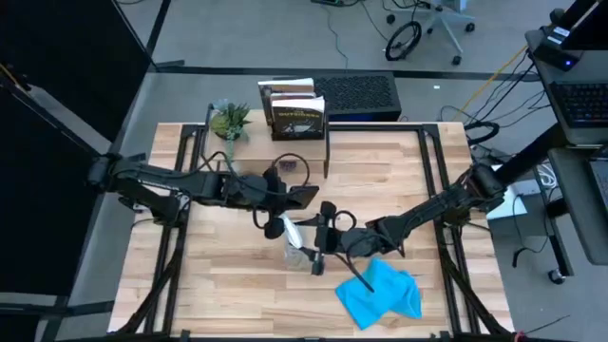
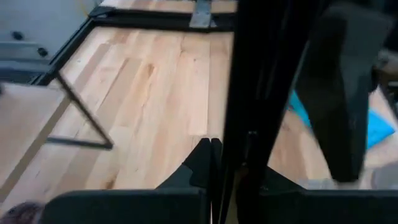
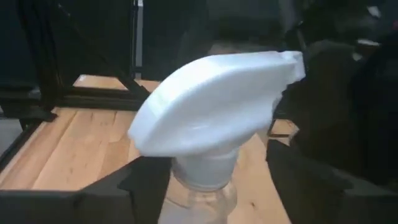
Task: Apply microfiber cloth
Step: Spray the back of the black cellphone using the transparent spray bottle
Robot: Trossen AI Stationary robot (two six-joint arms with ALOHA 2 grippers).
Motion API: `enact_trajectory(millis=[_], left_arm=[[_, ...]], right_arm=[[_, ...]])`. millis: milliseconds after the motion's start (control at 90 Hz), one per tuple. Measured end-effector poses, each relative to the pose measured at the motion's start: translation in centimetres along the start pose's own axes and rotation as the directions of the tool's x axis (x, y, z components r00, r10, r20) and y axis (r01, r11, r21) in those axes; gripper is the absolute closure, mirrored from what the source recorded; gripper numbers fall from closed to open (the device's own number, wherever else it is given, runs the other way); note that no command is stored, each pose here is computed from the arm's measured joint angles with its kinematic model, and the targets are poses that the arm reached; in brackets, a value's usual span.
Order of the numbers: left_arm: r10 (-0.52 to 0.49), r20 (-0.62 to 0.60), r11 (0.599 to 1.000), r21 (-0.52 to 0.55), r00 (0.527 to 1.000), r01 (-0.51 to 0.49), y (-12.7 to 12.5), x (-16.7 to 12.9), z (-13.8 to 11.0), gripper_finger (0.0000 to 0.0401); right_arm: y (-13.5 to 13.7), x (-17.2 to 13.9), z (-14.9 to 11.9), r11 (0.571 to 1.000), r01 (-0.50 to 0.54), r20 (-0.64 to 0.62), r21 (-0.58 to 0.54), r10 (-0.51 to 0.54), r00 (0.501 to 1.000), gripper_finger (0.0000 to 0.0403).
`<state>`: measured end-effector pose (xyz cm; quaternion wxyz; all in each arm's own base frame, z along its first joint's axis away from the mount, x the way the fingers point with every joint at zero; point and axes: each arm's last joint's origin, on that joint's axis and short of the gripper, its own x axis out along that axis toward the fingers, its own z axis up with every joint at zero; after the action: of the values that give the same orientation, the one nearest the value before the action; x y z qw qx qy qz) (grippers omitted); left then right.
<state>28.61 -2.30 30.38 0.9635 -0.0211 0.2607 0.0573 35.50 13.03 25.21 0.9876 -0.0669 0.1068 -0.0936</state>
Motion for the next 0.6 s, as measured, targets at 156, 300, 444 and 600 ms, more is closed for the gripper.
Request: enact_trajectory(millis=[156, 300, 444, 600], left_arm=[[0.007, 0.025, 1.0, -0.018, 1.0, -0.007, 0.2, -2.5, 0.4, 0.0395], [0.057, 0.0, 0.998, -0.036, 0.998, -0.057, 0.2, -4.6, 0.0, 0.0395], [0.103, -0.02, 0.991, -0.085, 0.994, -0.104, 0.3, -6.1, -0.4, 0.0395], [0.091, -0.003, 0.986, -0.143, 0.996, -0.09, 0.3, -7.4, -0.3, 0.0395]], right_arm=[[-0.5, -0.8, 0.6, 1.0, -0.005, -0.026, -0.017, 0.005, 1.0, 0.0104], [-0.6, -1.6, 0.9, 0.999, -0.018, -0.053, -0.038, 0.016, 0.998, 0.0097], [-0.9, -2.6, 1.9, 0.998, -0.029, -0.036, -0.051, 0.027, 0.999, 0.0099], [-1.5, -4.6, 3.2, 0.997, -0.048, -0.038, -0.053, 0.046, 0.998, 0.01]])
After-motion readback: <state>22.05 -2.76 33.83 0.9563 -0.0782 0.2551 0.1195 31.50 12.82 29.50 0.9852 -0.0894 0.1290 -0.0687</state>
